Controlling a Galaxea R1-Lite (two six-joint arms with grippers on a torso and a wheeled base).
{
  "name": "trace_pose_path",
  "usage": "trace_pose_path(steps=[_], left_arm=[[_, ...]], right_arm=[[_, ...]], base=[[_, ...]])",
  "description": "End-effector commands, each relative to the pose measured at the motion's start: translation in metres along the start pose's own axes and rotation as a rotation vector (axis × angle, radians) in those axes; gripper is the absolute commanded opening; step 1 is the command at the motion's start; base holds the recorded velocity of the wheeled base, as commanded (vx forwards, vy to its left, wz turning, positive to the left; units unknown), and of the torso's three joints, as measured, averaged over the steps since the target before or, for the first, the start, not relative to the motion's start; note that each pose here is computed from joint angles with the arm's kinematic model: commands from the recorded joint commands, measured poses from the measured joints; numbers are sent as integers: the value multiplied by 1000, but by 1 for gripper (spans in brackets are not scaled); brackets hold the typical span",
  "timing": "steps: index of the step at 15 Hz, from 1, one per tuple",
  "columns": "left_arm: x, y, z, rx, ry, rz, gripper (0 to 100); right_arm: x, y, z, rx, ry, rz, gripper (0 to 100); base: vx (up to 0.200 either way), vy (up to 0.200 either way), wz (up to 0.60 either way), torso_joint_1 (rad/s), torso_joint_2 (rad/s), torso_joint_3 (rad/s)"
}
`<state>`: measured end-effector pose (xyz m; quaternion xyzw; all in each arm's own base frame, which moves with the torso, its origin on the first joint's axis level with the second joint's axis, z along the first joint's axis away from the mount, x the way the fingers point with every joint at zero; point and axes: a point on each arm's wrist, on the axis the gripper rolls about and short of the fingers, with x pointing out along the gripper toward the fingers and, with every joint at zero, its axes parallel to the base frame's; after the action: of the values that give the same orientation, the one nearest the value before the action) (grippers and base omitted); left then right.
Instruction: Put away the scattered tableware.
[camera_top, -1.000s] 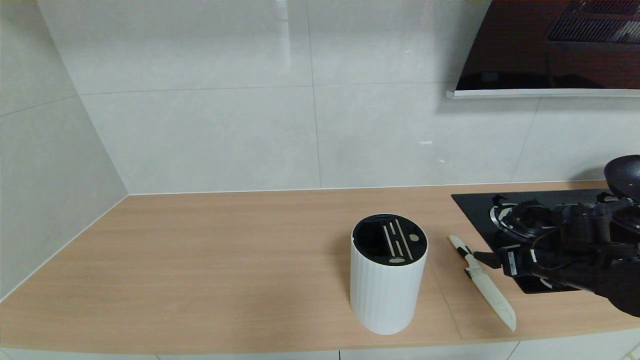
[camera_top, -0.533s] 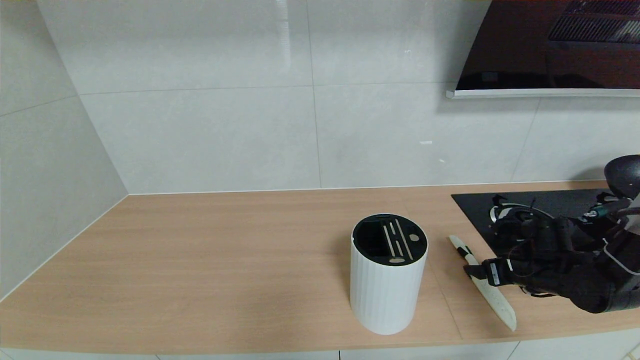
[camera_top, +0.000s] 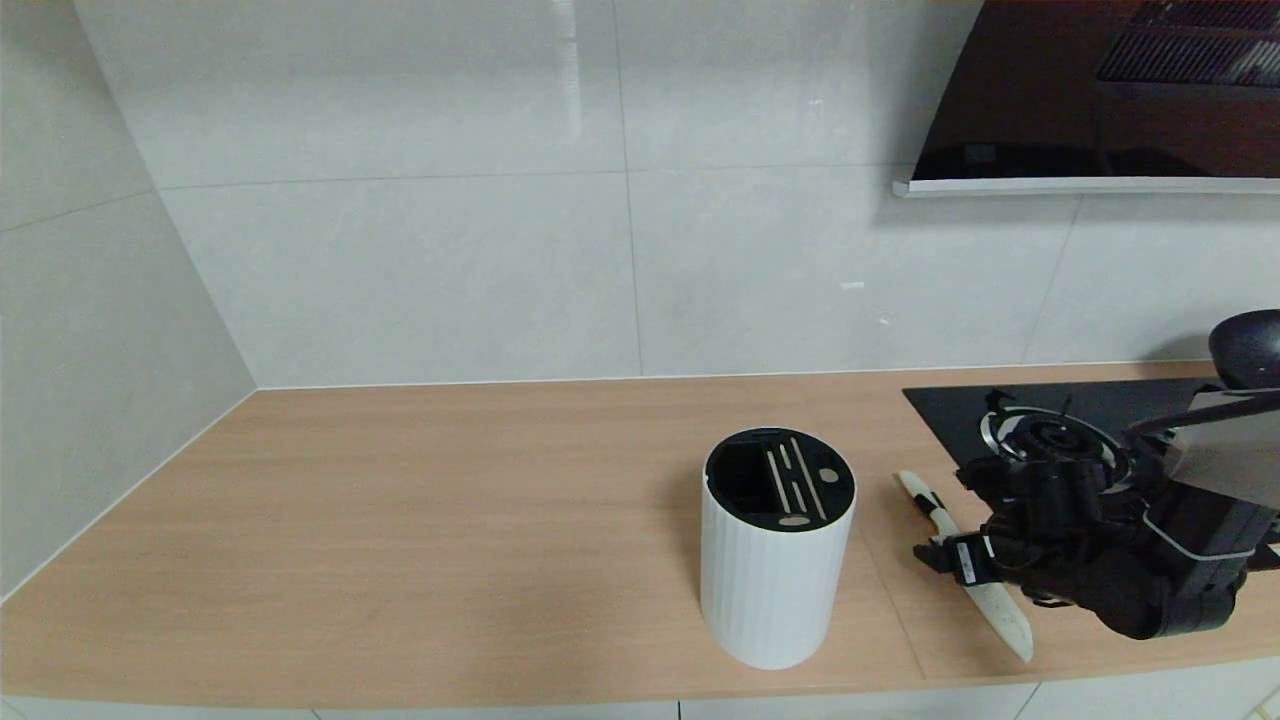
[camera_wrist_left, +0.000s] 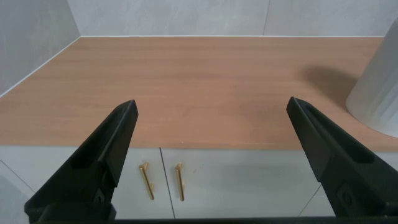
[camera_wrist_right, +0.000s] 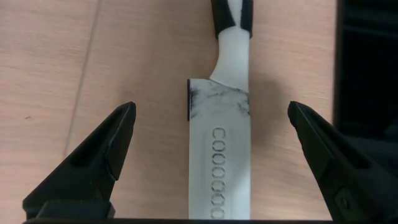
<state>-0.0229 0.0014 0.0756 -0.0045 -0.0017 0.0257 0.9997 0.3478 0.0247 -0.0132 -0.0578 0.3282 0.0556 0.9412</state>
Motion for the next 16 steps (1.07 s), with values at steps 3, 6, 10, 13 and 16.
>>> trace_pose_path(steps=[3, 6, 10, 13, 16], left_arm=[[0, 0, 0, 0, 2, 1, 100], [0, 0, 0, 0, 0, 1, 100], [0, 0, 0, 0, 2, 1, 100], [0, 0, 0, 0, 0, 1, 100], [0, 0, 0, 0, 0, 1, 100]], right_arm=[[5, 0, -4, 2, 11, 0, 100], [10, 0, -5, 2, 15, 1, 100], [13, 0, -4, 3, 10, -4, 100], [14, -1, -4, 5, 5, -9, 0], [18, -1, -6, 4, 9, -7, 0]], base=[[0, 0, 0, 0, 0, 0], [0, 0, 0, 0, 0, 0], [0, 0, 0, 0, 0, 0], [0, 0, 0, 0, 0, 0], [0, 0, 0, 0, 0, 0]])
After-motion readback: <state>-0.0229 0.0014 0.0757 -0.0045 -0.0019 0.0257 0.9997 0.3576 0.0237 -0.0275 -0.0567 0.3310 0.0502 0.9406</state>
